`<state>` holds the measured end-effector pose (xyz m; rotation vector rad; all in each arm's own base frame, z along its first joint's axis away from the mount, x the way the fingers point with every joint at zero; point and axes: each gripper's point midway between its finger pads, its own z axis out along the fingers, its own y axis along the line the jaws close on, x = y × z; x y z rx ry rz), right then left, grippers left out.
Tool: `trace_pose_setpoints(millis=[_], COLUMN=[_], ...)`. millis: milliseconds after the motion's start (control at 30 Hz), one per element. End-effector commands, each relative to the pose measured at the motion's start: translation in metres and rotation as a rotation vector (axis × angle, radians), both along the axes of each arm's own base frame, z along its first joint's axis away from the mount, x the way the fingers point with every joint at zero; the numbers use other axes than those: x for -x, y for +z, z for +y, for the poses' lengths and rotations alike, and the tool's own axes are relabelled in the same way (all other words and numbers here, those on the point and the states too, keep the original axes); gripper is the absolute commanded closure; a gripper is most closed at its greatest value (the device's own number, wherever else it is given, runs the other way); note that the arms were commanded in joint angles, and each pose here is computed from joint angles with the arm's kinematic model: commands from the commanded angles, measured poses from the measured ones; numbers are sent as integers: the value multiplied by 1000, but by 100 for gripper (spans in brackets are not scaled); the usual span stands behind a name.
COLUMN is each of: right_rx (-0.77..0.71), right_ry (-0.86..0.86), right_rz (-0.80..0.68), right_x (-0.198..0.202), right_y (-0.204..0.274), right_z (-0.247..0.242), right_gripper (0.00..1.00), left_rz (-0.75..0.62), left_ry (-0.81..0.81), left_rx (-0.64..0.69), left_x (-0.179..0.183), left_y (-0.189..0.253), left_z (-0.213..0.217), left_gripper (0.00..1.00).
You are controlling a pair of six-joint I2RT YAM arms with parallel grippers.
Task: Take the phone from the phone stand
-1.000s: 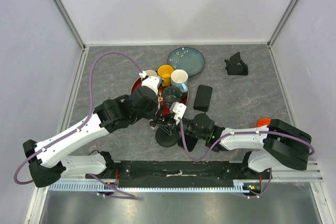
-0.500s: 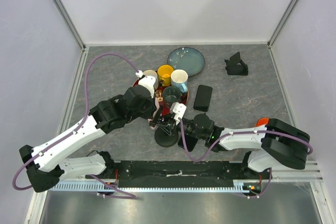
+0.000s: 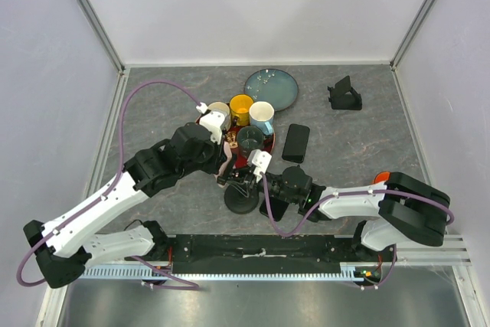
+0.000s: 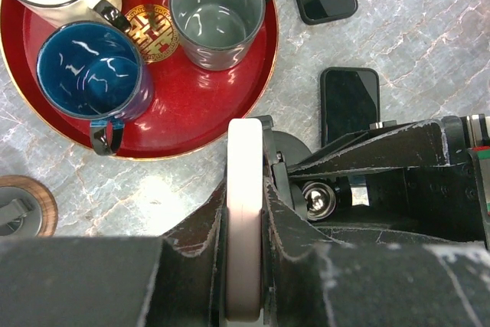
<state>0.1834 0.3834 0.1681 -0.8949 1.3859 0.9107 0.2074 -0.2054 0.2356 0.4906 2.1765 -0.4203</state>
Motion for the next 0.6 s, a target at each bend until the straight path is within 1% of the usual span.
trace_pose_setpoints(millis=[0, 133, 400, 567], right_rx=[161, 170, 182, 185], right_ry=[-51, -51, -56, -55], right_rz=[97, 98, 93, 98], right_x=[0, 0, -2, -2], right_y=[-59, -62, -63, -64], right_z=[-21, -22, -23, -23], right_gripper=[100, 100, 100, 100], left_rz=[-280, -278, -323, -310], left_ry=[174, 126, 80, 74], left_rx=[-121, -139, -119, -115], left_x=[-39, -37, -37, -37], left_y=[51, 44, 49, 42], left_z=[62, 61, 64, 65], left_gripper=[98, 98, 98, 98])
